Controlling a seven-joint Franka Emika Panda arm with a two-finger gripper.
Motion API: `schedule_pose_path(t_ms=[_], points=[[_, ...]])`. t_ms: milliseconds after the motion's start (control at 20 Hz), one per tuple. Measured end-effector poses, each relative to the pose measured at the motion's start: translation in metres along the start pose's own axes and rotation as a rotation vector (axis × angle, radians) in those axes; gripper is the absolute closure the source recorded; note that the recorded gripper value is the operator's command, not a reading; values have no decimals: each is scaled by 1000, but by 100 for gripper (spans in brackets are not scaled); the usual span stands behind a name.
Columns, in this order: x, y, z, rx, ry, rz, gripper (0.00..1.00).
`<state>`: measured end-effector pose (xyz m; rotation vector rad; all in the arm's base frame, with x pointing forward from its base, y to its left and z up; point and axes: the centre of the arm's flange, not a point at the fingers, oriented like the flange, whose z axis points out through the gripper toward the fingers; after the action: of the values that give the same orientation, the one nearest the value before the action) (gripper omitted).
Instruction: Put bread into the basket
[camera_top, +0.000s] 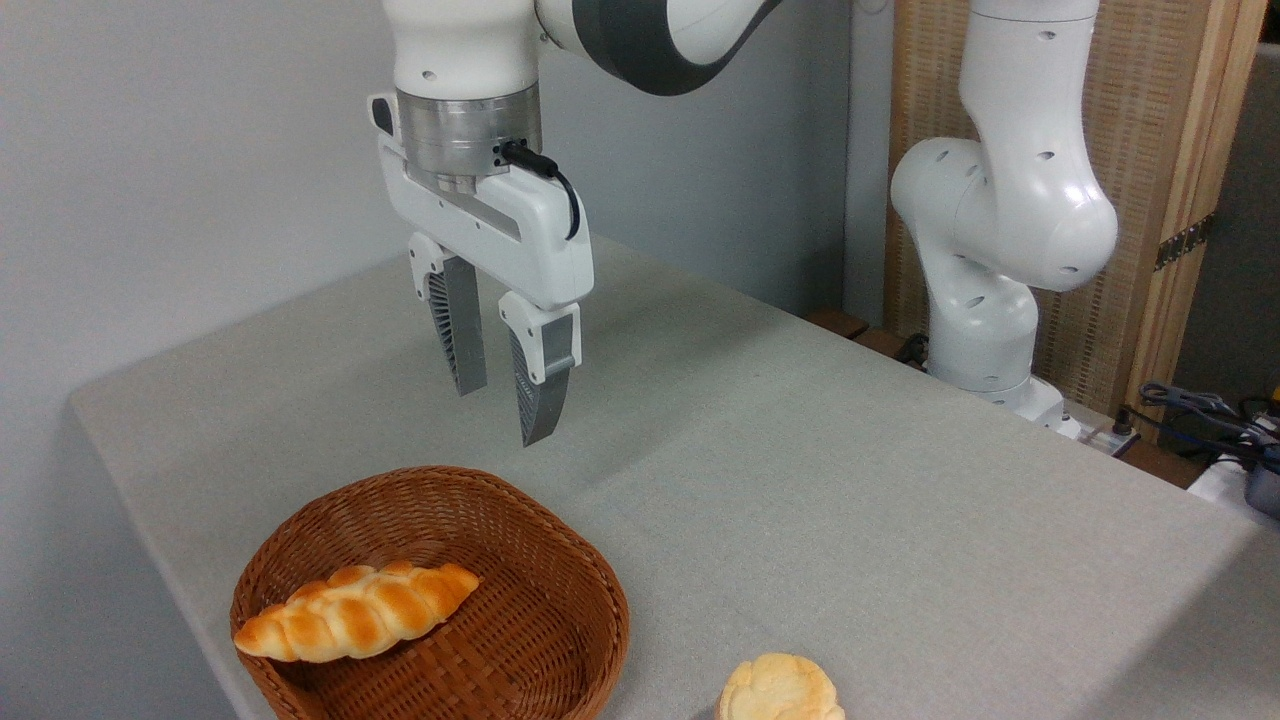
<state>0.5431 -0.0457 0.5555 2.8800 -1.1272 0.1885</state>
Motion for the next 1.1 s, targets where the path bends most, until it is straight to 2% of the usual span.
schedule_pose_path(t_ms=[250, 450, 700, 1100], points=[[0, 0, -1, 1, 1, 16, 0], [-17, -21, -2, 3, 2, 114, 0], [-52, -56, 3, -10, -12, 211, 0], [-122, -111, 25, -27, -66, 201, 0]])
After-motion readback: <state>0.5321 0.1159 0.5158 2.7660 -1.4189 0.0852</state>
